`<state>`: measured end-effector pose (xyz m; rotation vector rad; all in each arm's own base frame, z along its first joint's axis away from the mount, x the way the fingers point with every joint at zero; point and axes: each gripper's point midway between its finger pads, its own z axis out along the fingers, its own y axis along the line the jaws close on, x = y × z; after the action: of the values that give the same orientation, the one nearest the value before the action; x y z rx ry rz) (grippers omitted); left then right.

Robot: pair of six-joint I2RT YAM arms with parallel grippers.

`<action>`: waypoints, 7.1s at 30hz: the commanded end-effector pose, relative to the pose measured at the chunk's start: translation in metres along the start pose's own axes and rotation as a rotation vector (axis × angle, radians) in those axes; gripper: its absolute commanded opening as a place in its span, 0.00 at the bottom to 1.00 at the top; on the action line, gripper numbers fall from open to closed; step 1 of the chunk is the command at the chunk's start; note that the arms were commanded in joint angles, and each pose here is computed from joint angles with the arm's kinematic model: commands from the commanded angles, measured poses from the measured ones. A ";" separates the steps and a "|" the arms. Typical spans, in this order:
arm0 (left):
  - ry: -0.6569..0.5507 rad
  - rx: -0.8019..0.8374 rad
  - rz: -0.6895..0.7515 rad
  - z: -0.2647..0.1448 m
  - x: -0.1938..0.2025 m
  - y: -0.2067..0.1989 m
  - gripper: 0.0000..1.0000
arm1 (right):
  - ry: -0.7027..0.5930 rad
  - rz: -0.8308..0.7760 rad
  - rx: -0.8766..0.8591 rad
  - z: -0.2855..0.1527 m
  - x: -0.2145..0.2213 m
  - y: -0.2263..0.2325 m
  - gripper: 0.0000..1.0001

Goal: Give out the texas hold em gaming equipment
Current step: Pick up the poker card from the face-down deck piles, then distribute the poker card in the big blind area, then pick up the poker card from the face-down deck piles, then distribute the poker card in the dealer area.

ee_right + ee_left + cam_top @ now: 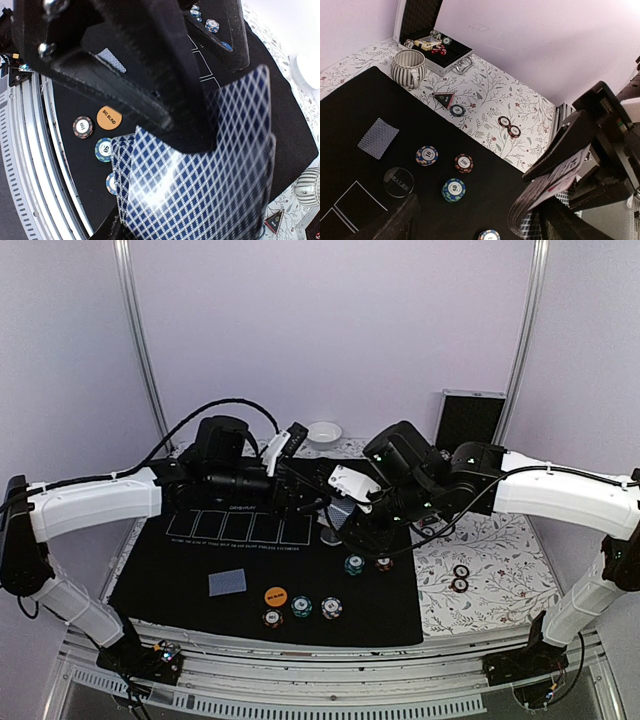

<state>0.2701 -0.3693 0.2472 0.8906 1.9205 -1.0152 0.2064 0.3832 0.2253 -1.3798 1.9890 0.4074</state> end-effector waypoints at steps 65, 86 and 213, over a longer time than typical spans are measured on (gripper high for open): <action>-0.103 -0.314 -1.098 -0.135 0.236 0.124 0.00 | -0.036 -0.013 0.028 -0.009 -0.002 -0.002 0.04; -0.003 -0.543 -1.108 -0.157 0.255 0.137 0.73 | -0.039 -0.011 0.019 -0.012 -0.003 -0.001 0.04; -0.037 -0.164 -1.301 0.195 0.080 0.203 0.18 | -0.055 0.040 0.076 -0.037 0.005 -0.014 0.04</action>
<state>0.4647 -0.4307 0.0423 -0.6230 2.4235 -1.4621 0.2053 0.3565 0.2424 -1.3010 1.9797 0.3696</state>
